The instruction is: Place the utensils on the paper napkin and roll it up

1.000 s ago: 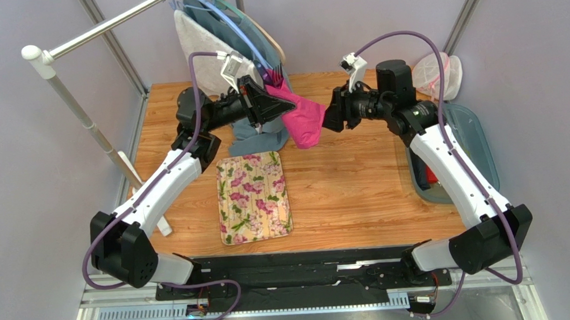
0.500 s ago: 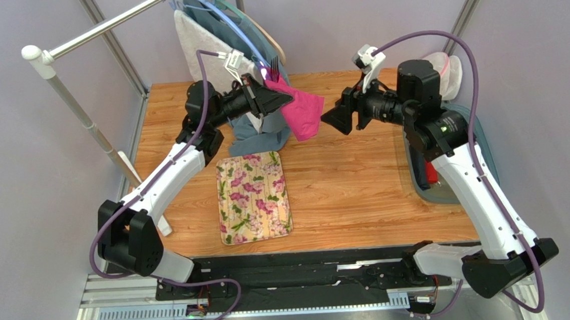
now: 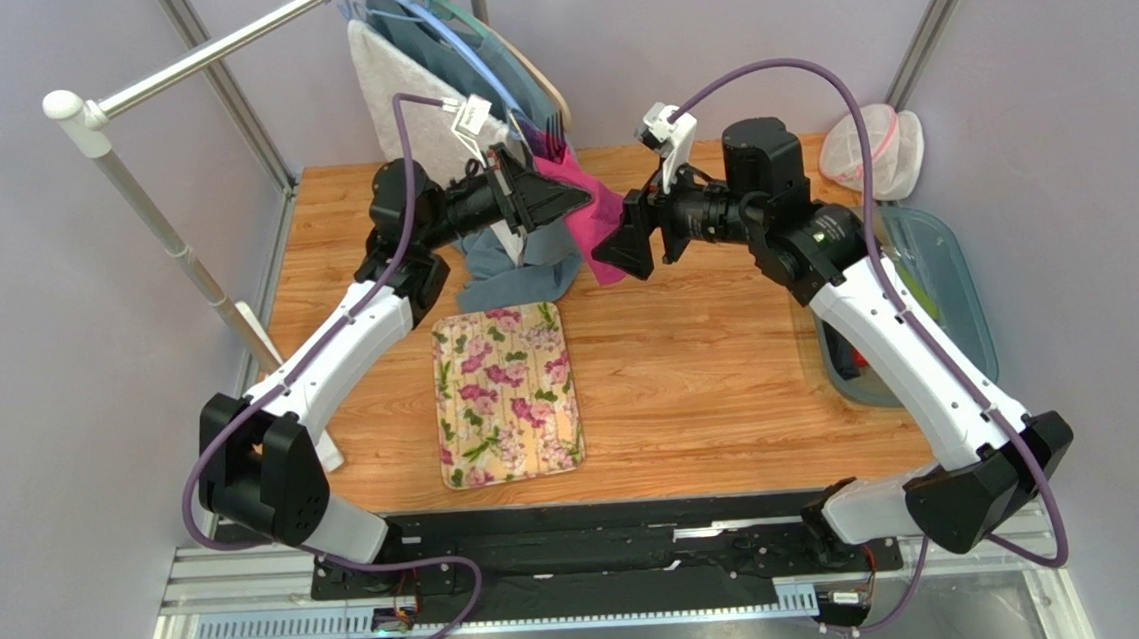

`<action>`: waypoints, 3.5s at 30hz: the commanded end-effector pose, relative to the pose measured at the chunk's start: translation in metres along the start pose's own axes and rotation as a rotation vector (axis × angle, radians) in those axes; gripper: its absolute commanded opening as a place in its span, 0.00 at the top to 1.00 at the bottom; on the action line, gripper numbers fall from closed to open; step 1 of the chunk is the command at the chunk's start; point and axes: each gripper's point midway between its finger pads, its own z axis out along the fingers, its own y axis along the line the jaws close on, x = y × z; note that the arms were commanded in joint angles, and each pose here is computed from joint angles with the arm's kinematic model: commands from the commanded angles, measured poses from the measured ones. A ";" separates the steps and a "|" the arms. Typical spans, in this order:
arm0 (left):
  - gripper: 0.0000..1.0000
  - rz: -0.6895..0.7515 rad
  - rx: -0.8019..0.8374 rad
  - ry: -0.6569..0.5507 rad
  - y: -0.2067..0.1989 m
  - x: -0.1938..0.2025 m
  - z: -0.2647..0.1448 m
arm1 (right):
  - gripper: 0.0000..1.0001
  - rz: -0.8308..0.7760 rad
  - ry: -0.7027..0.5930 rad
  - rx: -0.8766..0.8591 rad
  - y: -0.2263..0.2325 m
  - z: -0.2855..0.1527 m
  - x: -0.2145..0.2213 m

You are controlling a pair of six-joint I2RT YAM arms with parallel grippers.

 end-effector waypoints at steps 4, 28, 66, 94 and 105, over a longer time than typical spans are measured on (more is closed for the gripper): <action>1.00 0.150 0.178 -0.048 -0.063 -0.029 -0.006 | 0.35 -0.079 -0.094 -0.148 0.030 -0.006 -0.020; 1.00 0.270 0.381 0.019 -0.116 -0.021 -0.010 | 0.55 0.005 -0.105 -0.255 0.049 -0.007 -0.017; 0.36 0.160 0.157 -0.024 -0.062 -0.018 -0.013 | 1.00 0.040 -0.212 -0.363 0.071 -0.025 -0.066; 0.56 0.145 0.328 -0.020 -0.090 -0.025 0.006 | 1.00 0.021 -0.251 -0.386 0.072 -0.020 -0.078; 1.00 0.168 0.372 -0.019 -0.101 -0.030 0.006 | 1.00 -0.030 -0.280 -0.369 0.070 -0.021 -0.087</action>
